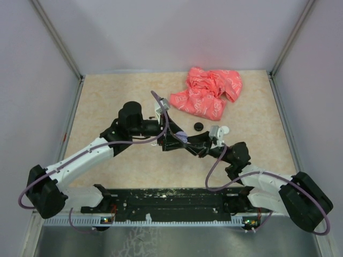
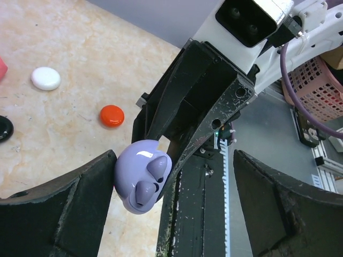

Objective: Insert the wireless bluetooth earbuds into the charging case
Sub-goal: Close the charging case, then place the charging case at the center of the board.

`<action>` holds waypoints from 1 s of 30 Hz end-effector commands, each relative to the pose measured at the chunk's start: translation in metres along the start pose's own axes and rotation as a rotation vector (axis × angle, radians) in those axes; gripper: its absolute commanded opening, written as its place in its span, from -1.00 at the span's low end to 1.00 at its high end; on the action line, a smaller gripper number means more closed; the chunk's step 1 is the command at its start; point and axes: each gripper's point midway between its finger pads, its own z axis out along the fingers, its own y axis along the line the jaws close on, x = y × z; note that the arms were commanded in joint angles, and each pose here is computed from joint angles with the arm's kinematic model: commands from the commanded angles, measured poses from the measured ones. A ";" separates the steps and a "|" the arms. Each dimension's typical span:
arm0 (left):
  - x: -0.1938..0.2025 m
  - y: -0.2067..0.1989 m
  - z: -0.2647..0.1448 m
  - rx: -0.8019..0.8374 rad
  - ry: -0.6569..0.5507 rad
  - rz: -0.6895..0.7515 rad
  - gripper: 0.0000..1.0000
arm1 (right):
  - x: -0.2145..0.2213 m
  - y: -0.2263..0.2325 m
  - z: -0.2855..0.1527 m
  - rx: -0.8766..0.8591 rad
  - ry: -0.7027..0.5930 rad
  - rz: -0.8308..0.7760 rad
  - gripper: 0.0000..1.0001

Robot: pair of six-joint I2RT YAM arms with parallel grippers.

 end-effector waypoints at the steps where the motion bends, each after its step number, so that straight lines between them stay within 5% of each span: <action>1: -0.014 -0.021 -0.006 0.081 -0.037 0.053 0.83 | -0.027 -0.005 0.010 -0.014 -0.082 0.003 -1.00; 13: -0.014 -0.014 -0.018 -0.002 -0.029 0.038 0.84 | -0.004 -0.028 0.008 0.092 0.009 0.158 -1.00; 22: -0.017 0.075 -0.077 -0.625 0.015 -0.008 0.91 | 0.042 -0.060 -0.014 0.303 0.247 0.334 -1.00; 30: -0.013 0.107 -0.150 -1.019 0.053 0.071 1.00 | 0.071 -0.101 -0.059 0.551 0.410 0.524 -1.00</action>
